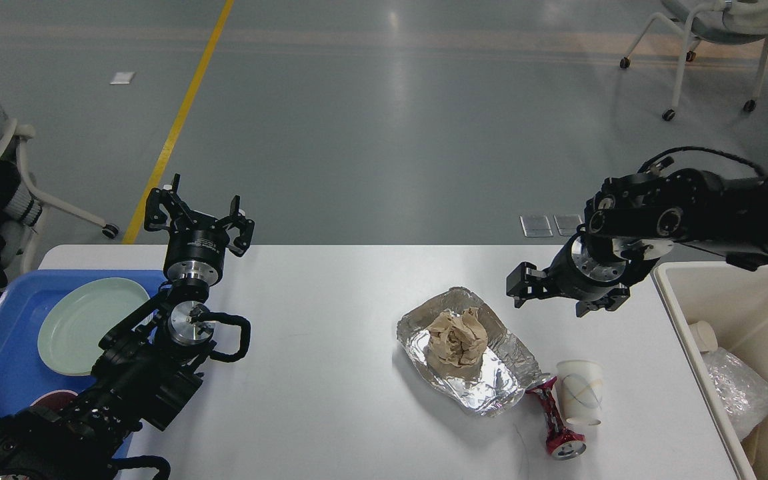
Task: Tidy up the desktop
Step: 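Bring the right gripper back toward the foil tray of food, then grasp the foil tray holding crumpled food with the right gripper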
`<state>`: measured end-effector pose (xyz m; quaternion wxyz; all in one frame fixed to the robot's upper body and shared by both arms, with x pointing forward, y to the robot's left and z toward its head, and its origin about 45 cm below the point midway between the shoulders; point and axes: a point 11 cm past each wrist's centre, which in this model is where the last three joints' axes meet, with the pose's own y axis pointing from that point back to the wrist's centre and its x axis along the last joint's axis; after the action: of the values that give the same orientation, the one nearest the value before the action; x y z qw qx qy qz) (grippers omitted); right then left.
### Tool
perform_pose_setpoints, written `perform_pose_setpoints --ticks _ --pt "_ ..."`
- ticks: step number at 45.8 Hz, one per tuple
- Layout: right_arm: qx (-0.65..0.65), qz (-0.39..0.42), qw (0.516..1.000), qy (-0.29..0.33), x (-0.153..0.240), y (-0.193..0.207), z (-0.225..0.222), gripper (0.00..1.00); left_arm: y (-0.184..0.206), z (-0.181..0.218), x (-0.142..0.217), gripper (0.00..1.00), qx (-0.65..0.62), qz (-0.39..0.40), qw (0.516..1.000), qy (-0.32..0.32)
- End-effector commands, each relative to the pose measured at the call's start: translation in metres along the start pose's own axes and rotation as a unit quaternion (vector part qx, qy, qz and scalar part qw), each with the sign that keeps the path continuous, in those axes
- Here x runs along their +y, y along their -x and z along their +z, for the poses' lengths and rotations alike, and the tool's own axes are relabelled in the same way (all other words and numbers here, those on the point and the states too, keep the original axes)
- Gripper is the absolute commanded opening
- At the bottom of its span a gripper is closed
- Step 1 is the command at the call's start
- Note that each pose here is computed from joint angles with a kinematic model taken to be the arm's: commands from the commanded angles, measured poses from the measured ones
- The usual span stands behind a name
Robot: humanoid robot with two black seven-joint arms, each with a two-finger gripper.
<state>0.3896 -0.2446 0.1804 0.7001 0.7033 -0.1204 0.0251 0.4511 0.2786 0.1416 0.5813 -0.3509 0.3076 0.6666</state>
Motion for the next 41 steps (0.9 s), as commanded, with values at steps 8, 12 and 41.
perform_pose_setpoints --ticks 8,12,41 --pt "0.070 0.029 0.997 0.033 -0.033 0.008 0.004 0.96 0.000 0.000 0.000 1.00 0.000 0.000 1.000 0.000" --pt "0.085 0.028 0.995 0.032 -0.038 0.011 0.007 0.95 0.000 0.000 0.000 1.00 0.000 0.000 1.000 0.000" --pt "0.190 -0.006 0.982 -0.019 -0.068 0.048 -0.017 0.95 0.000 0.000 0.000 1.00 0.000 0.000 1.000 0.000"
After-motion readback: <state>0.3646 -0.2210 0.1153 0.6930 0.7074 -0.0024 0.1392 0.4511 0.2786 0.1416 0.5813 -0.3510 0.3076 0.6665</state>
